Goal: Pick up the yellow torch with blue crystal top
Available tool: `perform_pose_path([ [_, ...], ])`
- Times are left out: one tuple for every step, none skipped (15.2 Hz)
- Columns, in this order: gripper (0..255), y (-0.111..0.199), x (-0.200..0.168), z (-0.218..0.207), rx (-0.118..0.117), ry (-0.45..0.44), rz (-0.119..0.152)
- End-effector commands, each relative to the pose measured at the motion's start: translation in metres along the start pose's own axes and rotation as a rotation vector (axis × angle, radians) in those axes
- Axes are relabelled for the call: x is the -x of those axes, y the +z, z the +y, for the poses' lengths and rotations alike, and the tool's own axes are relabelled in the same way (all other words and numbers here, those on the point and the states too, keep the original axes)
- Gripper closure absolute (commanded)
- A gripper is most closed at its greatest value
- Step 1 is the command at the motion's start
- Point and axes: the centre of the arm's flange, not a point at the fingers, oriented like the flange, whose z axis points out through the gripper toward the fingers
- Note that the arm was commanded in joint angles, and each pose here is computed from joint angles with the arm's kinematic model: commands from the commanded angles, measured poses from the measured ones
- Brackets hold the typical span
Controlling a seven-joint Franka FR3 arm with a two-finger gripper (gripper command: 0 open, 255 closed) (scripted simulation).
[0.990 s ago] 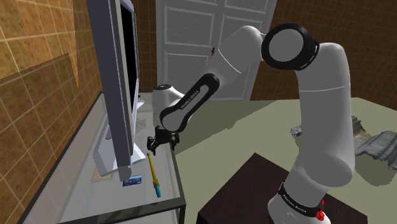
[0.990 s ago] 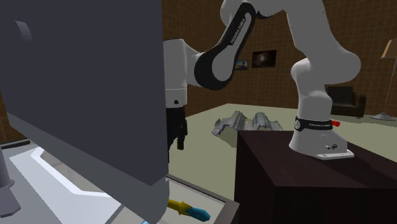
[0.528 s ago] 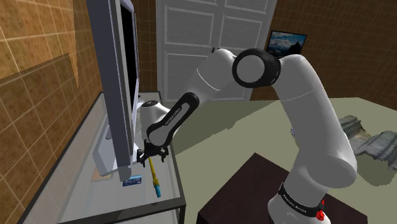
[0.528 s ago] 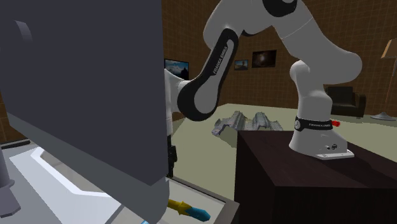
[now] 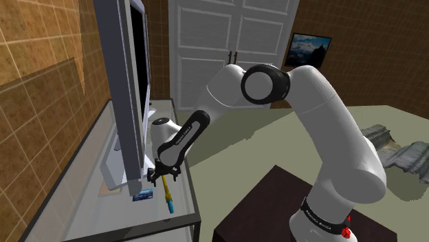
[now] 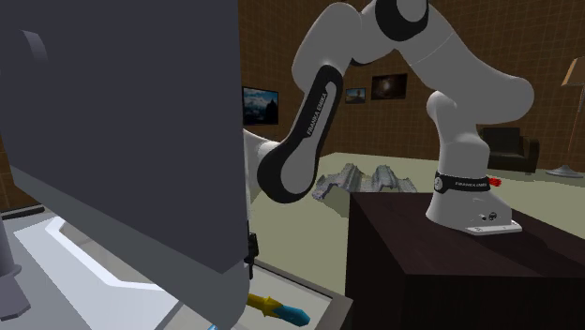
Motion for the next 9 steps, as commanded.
perform_pose_path([
  [0,0.0076,0.0,-0.001,0.0,0.0,0.0],
  [0,0.0076,-0.0001,-0.001,0.0,0.0,0.0],
  [255,0.0077,0.0006,-0.002,0.0,0.0,0.0],
  [255,0.0076,0.0003,-0.0018,0.0,0.0,0.0],
  [255,0.0075,0.0002,-0.0017,0.0,0.0,0.0],
  [255,0.0074,0.0005,-0.0019,0.0,0.0,0.0],
  [255,0.0076,0.0005,-0.0022,0.0,0.0,0.0],
  [255,0.0076,0.0012,-0.0021,0.0,0.0,0.0],
  [255,0.008,0.0014,-0.0023,0.0,0.0,0.0],
])
